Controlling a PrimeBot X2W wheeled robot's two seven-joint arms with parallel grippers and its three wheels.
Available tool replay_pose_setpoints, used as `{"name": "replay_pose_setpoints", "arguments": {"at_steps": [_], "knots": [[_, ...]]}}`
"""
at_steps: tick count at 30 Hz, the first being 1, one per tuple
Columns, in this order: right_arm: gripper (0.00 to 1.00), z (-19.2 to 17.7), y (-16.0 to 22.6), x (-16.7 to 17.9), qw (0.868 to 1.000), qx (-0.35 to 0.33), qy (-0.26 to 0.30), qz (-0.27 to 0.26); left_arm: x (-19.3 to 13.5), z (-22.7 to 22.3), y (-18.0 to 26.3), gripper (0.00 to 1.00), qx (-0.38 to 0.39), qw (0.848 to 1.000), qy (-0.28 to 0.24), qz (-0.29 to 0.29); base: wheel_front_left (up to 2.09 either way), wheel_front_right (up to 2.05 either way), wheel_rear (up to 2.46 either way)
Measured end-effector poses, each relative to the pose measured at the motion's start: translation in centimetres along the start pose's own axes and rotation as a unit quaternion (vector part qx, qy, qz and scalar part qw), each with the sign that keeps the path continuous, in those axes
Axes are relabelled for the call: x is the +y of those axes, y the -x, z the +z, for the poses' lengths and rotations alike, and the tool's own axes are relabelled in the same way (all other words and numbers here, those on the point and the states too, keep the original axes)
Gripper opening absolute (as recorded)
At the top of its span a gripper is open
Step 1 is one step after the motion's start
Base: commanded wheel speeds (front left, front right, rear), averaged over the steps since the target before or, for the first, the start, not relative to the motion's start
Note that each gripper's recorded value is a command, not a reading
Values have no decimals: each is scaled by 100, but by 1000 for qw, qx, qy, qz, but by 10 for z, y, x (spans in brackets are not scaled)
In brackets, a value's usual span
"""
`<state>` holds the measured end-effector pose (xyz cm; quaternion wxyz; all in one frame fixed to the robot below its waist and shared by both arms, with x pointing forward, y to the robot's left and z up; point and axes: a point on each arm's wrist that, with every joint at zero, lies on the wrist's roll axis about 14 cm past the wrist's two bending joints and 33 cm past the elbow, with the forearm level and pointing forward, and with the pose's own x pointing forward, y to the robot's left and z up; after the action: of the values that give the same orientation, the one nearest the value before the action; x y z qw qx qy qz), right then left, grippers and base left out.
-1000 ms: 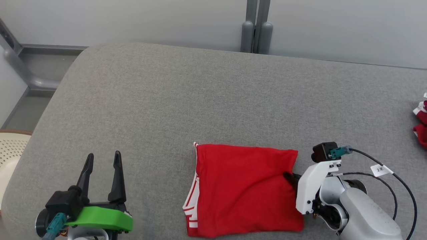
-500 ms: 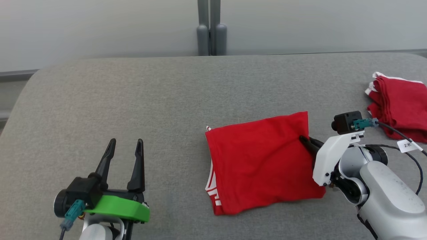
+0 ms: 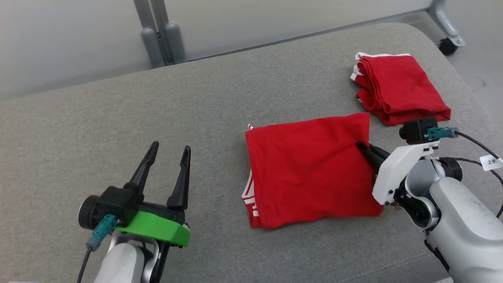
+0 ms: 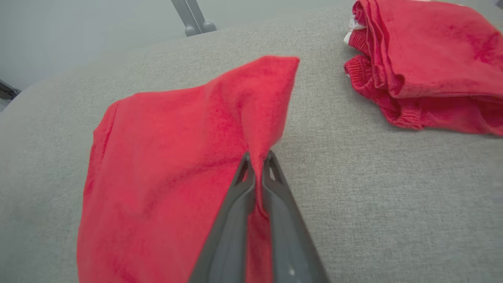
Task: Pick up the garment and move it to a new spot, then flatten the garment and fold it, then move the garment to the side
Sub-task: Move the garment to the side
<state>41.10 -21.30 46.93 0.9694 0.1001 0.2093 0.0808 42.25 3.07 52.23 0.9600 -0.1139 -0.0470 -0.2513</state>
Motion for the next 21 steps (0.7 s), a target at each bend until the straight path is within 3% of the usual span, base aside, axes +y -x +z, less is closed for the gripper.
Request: {"name": "replay_pose_setpoints", "arguments": {"at_steps": [7,16,21], "knots": [[0,12,-5,-22,1000,-4,12,-20,-11,-26,-19,100,27,999,12,-33,0,0,0],[0,88,-38,-58,995,-44,83,-39,12,-64,-34,100,63,997,19,-30,0,0,0],[0,110,-56,-85,993,-52,90,-60,25,-89,-39,100,86,996,27,-23,0,0,0]]}}
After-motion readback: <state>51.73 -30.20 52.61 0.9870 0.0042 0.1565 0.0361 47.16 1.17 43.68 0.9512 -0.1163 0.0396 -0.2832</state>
